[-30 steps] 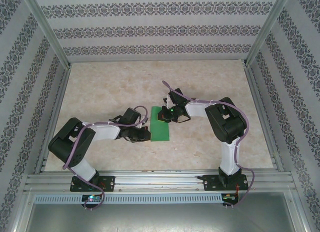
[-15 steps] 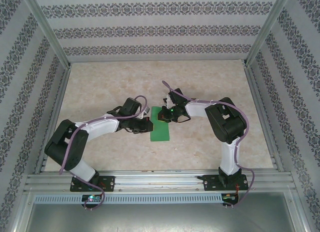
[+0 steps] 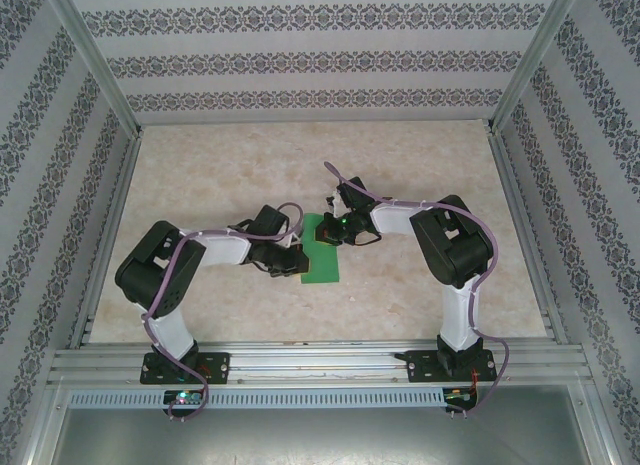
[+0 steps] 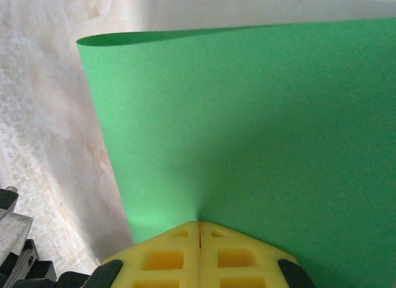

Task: Fold a paper plane with a square sheet of paper (fold left side to right side)
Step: First fold the square sheet of paper in half at the center of the table, then hold the square sheet of paper at the center of the table.

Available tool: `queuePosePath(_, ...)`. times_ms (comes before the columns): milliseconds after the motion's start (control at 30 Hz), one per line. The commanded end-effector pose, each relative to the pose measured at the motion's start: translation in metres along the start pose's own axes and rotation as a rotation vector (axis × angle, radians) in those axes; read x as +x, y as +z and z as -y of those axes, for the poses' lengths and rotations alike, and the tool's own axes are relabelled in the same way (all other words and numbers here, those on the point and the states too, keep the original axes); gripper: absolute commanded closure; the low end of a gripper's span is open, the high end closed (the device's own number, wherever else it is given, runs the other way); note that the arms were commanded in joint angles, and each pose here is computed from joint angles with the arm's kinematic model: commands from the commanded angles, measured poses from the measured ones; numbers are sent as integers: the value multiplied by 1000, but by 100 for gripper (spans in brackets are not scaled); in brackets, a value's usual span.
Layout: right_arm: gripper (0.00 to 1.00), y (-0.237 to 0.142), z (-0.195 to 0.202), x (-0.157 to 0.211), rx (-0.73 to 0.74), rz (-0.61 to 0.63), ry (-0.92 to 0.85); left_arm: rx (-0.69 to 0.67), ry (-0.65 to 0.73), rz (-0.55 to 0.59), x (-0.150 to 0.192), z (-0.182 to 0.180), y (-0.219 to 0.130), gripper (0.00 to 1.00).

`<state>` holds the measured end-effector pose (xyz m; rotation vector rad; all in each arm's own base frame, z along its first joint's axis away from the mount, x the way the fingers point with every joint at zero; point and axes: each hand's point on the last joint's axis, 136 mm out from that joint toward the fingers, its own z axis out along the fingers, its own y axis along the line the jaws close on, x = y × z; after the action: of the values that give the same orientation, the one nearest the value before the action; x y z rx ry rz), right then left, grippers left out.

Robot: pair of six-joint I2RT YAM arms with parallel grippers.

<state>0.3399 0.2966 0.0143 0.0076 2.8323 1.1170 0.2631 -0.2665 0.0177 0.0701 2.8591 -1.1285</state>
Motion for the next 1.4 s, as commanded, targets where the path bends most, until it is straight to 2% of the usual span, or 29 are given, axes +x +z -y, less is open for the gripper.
queuePosePath(0,100,8,62,18,201,-46,80,-34,-17,-45,25,-14,3,91)
queuePosePath(300,100,9,64,19,208,-51,80,-83,-32,-91,62,-29,-3,91)
queuePosePath(467,100,8,63,19,205,-55,77,-88,-22,-91,66,-28,-9,91)
queuePosePath(600,100,8,63,20,204,-57,75,-58,4,-52,50,-10,-19,90)
queuePosePath(833,100,7,61,20,198,-56,68,25,58,56,-4,27,-47,90)
queuePosePath(1100,100,7,58,21,193,-58,62,-15,100,50,-41,22,-25,91)
queuePosePath(1367,100,8,51,20,172,-60,49,-41,79,12,-44,4,-2,91)
